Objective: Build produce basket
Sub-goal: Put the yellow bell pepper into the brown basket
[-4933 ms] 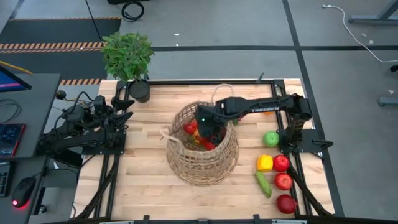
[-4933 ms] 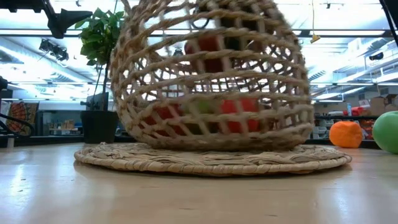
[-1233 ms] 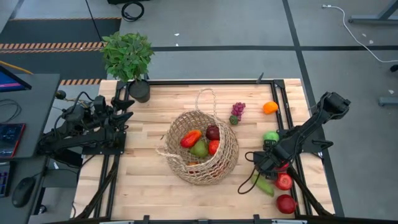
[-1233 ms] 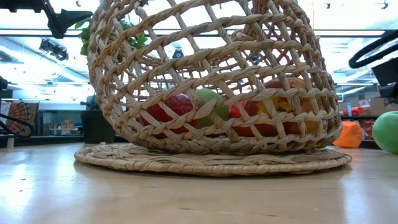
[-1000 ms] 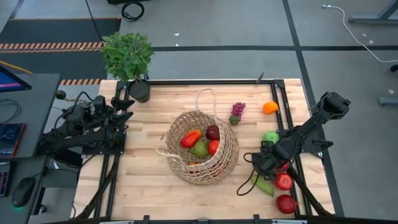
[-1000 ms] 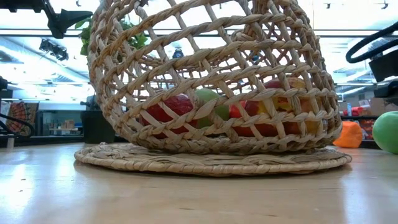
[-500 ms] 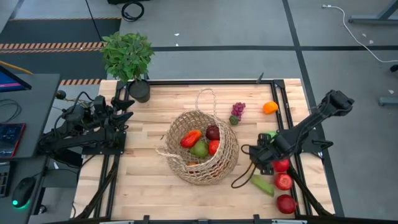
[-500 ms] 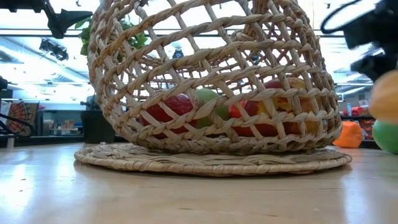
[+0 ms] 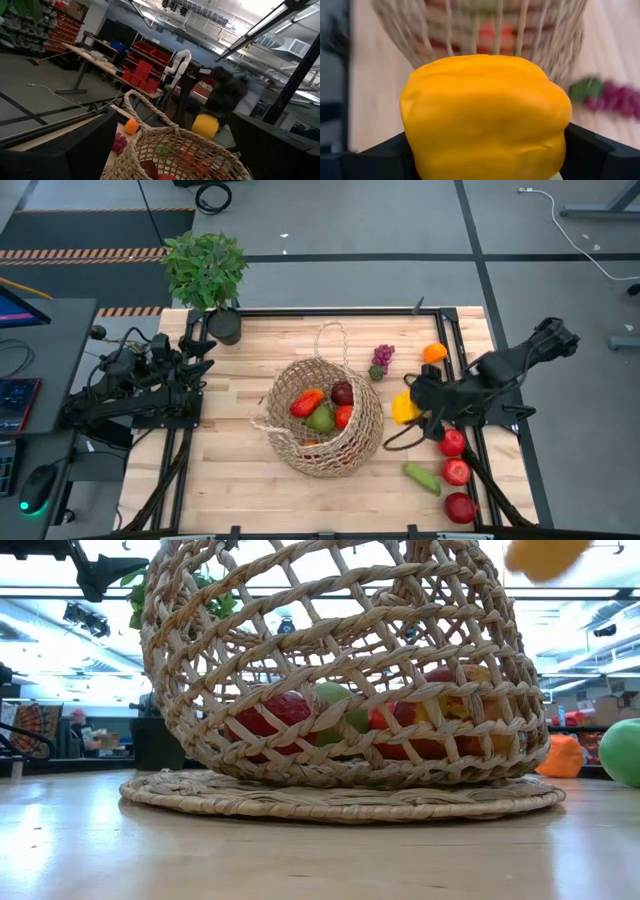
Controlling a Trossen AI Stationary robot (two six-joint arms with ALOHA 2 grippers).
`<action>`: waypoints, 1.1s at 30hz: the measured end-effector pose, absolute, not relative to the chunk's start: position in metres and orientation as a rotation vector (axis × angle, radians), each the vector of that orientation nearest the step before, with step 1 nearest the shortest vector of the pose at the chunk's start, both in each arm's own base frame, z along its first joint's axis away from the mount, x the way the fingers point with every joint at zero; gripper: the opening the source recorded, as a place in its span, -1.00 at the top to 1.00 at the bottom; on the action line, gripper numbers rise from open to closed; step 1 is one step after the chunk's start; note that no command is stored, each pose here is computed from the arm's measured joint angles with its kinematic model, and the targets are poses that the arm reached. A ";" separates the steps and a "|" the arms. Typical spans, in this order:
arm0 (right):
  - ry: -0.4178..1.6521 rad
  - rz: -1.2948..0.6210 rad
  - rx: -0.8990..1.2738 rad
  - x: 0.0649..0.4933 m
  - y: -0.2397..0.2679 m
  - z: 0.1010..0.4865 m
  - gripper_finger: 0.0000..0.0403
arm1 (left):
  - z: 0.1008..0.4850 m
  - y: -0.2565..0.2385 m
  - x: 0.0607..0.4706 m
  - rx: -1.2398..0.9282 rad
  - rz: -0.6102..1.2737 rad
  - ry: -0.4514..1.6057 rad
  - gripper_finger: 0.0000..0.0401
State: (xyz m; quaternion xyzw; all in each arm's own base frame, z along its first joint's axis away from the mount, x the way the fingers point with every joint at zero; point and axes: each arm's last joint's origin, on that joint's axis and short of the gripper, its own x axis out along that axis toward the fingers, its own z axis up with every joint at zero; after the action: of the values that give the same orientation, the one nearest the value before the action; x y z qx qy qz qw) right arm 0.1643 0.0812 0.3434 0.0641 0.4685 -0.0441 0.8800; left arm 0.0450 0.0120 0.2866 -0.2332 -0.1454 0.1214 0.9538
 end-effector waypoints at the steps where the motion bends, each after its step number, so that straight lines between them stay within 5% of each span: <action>1: 0.933 -0.085 0.142 0.164 0.080 0.353 -0.66 | 0.287 0.012 0.045 -0.473 0.247 -0.295 -0.94; 12: 0.391 0.070 0.286 0.169 0.082 0.427 -0.66 | 0.287 0.012 0.045 -0.474 0.247 -0.295 -0.94; 33: 0.210 0.158 0.387 0.200 0.090 0.441 -0.66 | 0.287 0.012 0.045 -0.474 0.246 -0.295 -0.94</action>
State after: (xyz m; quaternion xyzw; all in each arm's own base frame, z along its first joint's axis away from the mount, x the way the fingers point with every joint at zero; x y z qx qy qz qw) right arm 0.1997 0.0901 0.4407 0.1920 0.1039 0.0784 0.9727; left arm 0.0450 0.0120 0.2866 -0.2332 -0.1454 0.1213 0.9538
